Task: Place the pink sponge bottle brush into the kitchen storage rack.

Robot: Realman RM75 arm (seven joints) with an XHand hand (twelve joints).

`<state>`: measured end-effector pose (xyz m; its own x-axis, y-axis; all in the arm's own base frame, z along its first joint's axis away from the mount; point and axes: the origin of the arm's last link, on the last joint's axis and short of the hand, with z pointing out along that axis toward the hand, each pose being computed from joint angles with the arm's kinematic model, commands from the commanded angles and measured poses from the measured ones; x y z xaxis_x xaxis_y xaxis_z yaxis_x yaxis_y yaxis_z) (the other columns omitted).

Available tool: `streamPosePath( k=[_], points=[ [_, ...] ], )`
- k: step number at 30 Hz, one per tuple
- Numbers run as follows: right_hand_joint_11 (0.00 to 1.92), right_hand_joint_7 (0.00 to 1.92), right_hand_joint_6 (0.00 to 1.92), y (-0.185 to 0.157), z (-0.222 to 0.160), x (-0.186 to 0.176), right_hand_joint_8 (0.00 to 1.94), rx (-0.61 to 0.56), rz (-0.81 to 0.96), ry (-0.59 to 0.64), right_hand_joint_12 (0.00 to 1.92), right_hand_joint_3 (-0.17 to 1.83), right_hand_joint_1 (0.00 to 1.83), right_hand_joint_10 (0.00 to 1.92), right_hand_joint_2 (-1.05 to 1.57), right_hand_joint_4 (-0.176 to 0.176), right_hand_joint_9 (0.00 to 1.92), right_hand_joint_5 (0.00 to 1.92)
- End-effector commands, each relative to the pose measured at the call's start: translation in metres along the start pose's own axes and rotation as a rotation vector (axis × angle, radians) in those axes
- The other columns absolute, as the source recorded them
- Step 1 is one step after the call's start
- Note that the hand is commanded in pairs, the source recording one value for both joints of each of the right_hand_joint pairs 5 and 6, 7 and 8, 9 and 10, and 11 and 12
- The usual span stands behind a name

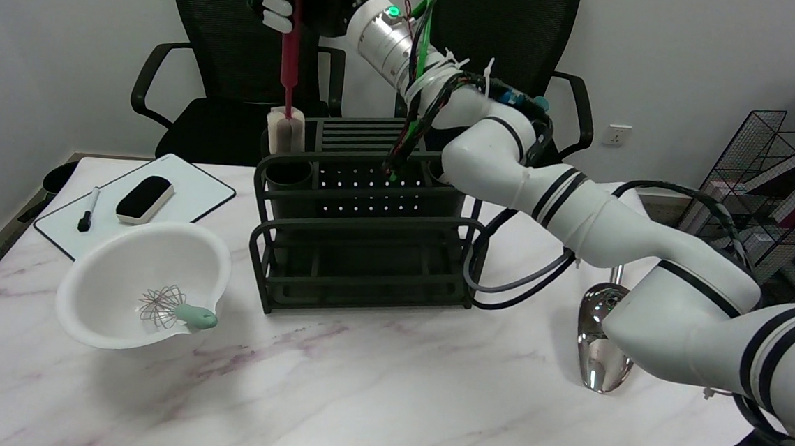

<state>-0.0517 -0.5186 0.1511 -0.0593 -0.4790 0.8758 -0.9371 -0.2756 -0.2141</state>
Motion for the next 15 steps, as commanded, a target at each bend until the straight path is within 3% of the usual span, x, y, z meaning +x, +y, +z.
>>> streamPosePath(
  k=[1, 15],
  points=[
    [1.84, 1.92, 1.92, 0.034, -0.010, 0.009, 1.92, -0.054, 0.048, 0.039, 1.84, 0.52, 0.98, 1.92, 1.55, 0.000, 1.92, 1.92],
    [1.84, 1.92, 1.92, 0.047, 0.000, 0.015, 1.92, -0.078, 0.028, 0.076, 1.84, 0.53, 0.99, 1.92, 1.52, 0.000, 1.92, 1.92]
  ],
)
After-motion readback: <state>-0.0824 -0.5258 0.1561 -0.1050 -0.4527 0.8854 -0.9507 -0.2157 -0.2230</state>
